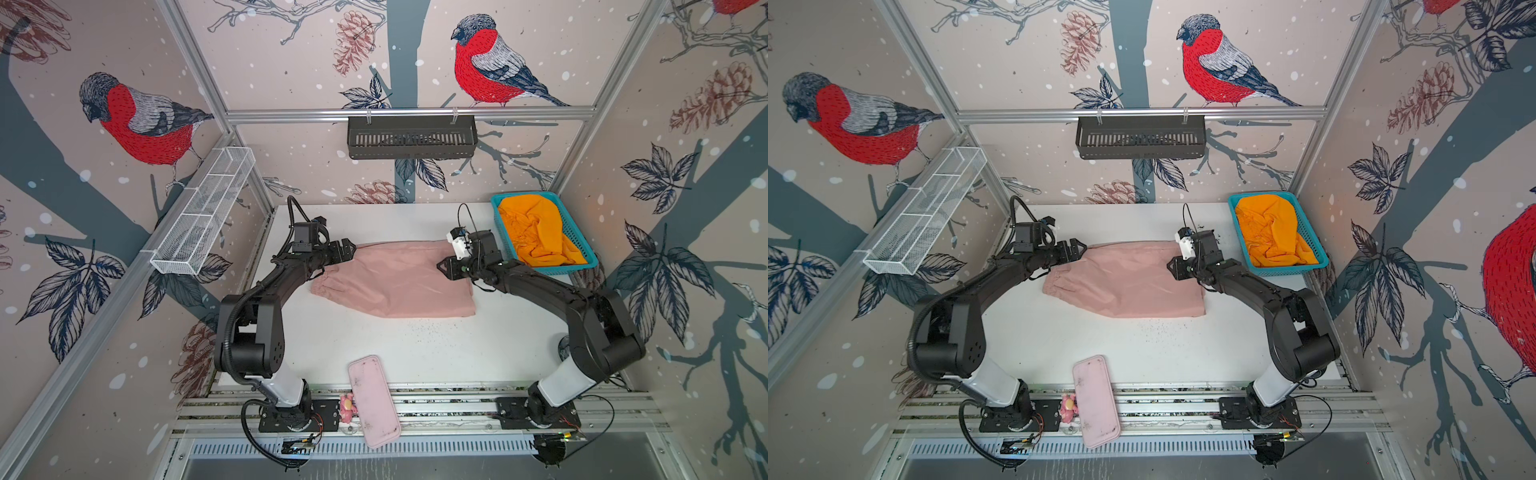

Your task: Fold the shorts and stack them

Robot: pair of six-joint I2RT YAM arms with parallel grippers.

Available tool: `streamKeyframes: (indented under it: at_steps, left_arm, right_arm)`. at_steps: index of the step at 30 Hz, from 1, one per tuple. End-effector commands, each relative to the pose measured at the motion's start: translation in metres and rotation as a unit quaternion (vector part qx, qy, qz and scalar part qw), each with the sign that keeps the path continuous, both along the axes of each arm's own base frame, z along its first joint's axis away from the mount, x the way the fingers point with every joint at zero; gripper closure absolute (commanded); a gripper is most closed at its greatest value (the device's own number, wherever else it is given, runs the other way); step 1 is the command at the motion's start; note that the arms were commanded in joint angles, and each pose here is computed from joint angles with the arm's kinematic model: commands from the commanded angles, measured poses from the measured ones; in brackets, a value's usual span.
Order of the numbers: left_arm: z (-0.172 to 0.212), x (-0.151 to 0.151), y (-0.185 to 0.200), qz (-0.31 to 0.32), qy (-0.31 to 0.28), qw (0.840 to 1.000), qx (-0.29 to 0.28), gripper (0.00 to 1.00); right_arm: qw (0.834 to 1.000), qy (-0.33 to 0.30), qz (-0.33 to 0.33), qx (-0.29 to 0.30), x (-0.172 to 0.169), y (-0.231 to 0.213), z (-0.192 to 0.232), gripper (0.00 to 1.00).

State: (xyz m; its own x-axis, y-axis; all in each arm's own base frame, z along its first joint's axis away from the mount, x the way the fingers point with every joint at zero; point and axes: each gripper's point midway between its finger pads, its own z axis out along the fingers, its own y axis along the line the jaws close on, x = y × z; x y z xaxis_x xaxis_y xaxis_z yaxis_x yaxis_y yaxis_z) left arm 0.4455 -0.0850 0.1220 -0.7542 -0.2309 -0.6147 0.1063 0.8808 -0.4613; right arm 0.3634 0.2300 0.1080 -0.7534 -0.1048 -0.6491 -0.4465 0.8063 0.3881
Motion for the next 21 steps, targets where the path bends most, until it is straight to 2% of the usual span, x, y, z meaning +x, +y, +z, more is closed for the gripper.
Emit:
streamKeyframes:
  at_steps: [1,5,11,14,21]
  left_arm:
    - [0.0,0.02,-0.006,-0.01,-0.034,0.999,-0.01,0.02]
    - [-0.025,0.023,-0.003,-0.003,-0.018,1.0,-0.007,0.02]
    - [-0.072,0.021,0.002,0.009,0.046,0.999,0.011,0.02]
    - [-0.087,0.021,0.008,0.019,0.075,0.997,0.025,0.02]
    - [-0.097,0.01,0.005,0.01,0.097,0.995,0.026,0.02]
  right_arm:
    - [1.0,-0.001,-0.022,0.011,-0.013,-0.001,-0.009,0.71]
    - [0.999,0.017,-0.035,-0.014,-0.046,-0.008,-0.032,0.73]
    - [0.998,0.03,-0.062,-0.016,-0.085,-0.024,-0.049,0.73]
    - [0.995,0.053,-0.075,-0.026,-0.094,-0.035,-0.066,0.72]
    - [0.985,0.117,-0.118,-0.041,-0.099,-0.058,-0.101,0.73]
